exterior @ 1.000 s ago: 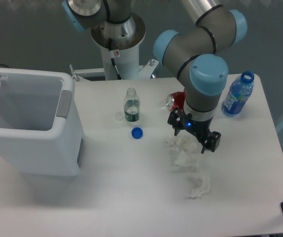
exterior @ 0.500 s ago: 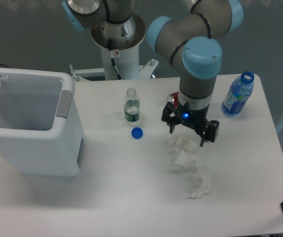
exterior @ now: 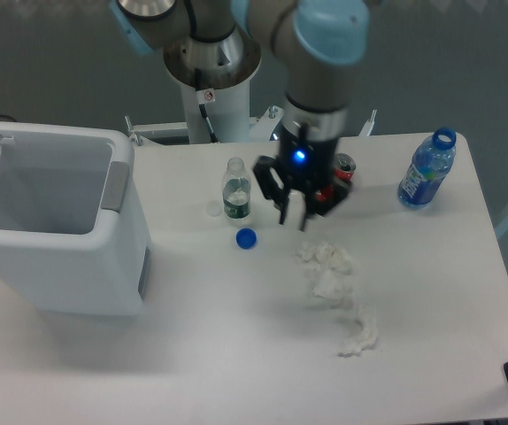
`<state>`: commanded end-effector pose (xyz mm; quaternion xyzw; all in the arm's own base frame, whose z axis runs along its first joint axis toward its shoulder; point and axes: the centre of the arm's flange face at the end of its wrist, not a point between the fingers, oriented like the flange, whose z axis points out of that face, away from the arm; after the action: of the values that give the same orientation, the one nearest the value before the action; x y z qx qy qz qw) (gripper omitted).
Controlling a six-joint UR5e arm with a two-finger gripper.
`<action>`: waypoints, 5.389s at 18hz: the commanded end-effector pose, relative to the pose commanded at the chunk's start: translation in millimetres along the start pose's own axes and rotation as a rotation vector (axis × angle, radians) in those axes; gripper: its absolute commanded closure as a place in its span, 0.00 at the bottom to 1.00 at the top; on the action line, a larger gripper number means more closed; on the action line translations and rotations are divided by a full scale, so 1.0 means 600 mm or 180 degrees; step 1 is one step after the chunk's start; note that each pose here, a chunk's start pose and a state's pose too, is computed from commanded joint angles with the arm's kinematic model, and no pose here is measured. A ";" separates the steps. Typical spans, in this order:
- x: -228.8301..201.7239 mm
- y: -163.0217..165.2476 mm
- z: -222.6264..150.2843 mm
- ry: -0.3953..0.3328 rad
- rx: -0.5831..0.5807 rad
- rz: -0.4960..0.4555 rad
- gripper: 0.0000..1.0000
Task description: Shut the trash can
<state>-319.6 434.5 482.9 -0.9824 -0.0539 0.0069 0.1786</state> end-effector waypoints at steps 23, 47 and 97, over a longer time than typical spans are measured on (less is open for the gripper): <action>0.396 -0.047 -0.254 0.0790 0.1447 0.0310 1.00; 0.609 -0.193 -0.197 0.0660 0.1242 0.1502 1.00; 0.511 -0.149 -0.185 0.0172 0.0898 0.1104 1.00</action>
<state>-20.5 511.7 620.1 -0.9421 0.1221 0.0187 0.3118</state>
